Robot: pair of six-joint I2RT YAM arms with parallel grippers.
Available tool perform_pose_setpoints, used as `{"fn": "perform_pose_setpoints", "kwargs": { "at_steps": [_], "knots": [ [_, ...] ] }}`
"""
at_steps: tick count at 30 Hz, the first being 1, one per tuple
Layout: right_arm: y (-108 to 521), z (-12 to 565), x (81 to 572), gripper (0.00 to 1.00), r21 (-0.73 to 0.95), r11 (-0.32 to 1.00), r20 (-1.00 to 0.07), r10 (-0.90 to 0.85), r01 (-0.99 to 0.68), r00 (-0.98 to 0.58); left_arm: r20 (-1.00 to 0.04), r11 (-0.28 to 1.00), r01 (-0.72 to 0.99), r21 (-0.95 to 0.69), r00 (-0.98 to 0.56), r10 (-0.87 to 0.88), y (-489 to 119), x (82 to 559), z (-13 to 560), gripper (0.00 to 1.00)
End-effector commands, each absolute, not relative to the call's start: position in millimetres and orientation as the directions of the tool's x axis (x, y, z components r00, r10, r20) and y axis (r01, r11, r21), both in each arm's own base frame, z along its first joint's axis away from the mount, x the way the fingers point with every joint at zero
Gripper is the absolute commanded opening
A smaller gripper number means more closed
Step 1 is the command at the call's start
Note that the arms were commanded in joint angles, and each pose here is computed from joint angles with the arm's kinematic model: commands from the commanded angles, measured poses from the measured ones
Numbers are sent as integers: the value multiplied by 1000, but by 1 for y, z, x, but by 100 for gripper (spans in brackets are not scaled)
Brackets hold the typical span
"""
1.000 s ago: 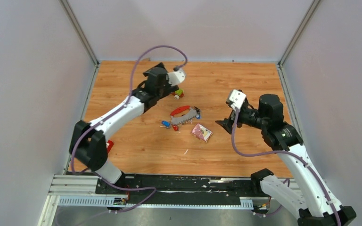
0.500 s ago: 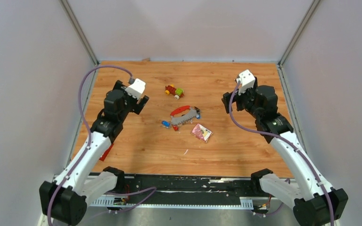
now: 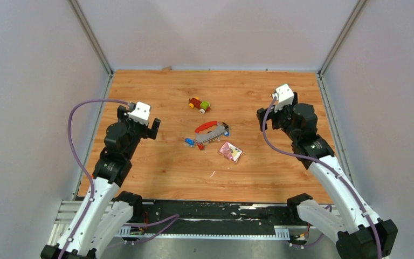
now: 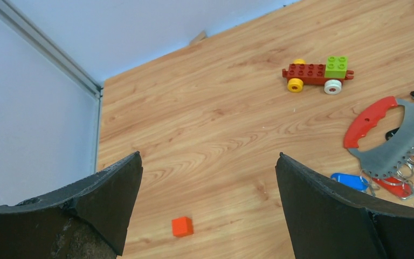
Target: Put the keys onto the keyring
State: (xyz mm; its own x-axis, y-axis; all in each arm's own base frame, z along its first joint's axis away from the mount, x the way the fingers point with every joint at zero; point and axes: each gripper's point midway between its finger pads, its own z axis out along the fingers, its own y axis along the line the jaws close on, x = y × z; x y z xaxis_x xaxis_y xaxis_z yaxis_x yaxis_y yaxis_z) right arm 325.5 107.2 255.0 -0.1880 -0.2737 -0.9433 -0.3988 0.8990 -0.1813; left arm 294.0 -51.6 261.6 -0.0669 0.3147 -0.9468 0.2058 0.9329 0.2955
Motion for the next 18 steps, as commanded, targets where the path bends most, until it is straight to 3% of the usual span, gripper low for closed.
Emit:
{"fn": "perform_pose_setpoints", "kwargs": {
  "at_steps": [1,18],
  "knots": [
    [97,287,325,100,-215,916,-963,-257,-340,-85,-968,956,165,243,-21,250,-50,297,281,100],
    [96,276,325,100,-233,911,-953,-283,-339,-106,-957,946,212,245,-103,271,-54,294,264,100]
  ]
}}
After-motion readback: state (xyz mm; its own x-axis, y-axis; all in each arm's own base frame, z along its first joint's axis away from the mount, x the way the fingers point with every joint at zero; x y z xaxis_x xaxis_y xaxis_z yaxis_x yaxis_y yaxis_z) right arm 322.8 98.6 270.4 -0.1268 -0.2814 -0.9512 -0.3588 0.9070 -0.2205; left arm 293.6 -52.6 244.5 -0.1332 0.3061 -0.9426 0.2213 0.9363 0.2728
